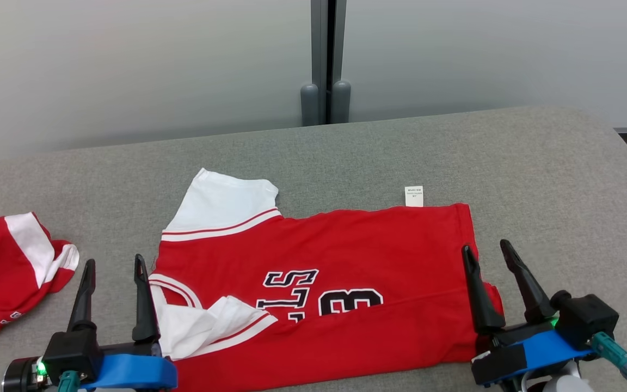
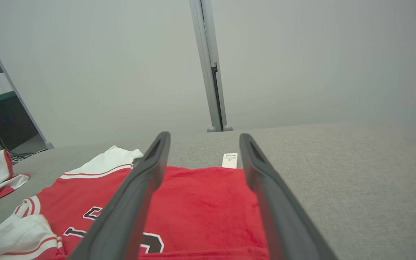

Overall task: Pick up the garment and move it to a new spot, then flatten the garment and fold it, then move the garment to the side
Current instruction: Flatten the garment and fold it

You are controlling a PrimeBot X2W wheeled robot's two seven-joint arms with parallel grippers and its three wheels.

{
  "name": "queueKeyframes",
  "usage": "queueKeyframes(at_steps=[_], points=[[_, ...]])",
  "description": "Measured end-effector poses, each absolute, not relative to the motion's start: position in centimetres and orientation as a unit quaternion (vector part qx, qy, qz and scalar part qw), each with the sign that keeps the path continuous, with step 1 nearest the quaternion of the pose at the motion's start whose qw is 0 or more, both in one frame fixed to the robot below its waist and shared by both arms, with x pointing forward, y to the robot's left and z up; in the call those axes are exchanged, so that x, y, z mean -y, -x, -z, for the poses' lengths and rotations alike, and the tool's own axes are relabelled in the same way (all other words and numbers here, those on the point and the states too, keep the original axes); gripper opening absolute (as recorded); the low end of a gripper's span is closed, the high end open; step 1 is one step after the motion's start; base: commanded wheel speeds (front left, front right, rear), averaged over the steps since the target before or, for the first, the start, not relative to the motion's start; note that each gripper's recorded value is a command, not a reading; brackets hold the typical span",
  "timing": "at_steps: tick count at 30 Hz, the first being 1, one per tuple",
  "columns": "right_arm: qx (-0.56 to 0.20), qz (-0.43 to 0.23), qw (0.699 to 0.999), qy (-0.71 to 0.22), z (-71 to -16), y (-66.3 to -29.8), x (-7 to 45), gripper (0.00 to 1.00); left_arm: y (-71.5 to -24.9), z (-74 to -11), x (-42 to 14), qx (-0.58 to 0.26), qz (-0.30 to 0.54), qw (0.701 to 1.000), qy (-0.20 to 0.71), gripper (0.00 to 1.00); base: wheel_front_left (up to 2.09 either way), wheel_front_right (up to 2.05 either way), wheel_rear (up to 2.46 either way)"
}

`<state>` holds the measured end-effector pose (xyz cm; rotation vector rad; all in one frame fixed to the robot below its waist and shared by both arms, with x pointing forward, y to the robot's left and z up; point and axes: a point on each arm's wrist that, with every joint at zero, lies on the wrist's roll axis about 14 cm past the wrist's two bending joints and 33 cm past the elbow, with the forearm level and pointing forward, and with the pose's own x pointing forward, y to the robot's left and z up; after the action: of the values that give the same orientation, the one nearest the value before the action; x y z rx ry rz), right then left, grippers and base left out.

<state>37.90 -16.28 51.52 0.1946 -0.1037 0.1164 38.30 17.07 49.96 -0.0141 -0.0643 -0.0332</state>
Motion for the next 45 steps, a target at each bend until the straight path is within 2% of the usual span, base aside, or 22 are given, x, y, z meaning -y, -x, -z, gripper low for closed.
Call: queueKeyframes(at_steps=[16,34,40,45], points=[[0.031,-0.056,0.993,-0.094,-50.0,-36.6,15.9,1.00,-38.0,-48.9,-17.2,0.015,0.016,1.000,0.006,1.00,0.00,0.00,0.00],[0.021,-0.049,0.995,-0.085,-49.4,-37.0,16.3,1.00,-38.1,-48.2,-17.4,0.004,0.016,1.000,0.005,1.00,0.00,0.00,0.00],[0.036,-0.041,0.997,-0.059,-50.5,-39.5,17.9,1.00,-41.7,-50.8,-17.6,0.042,0.037,0.998,-0.015,1.00,0.00,0.00,0.00],[0.034,-0.046,0.998,-0.028,-50.8,-42.6,19.3,1.00,-46.7,-52.6,-17.1,0.065,0.066,0.995,-0.033,1.00,0.00,0.00,0.00]])
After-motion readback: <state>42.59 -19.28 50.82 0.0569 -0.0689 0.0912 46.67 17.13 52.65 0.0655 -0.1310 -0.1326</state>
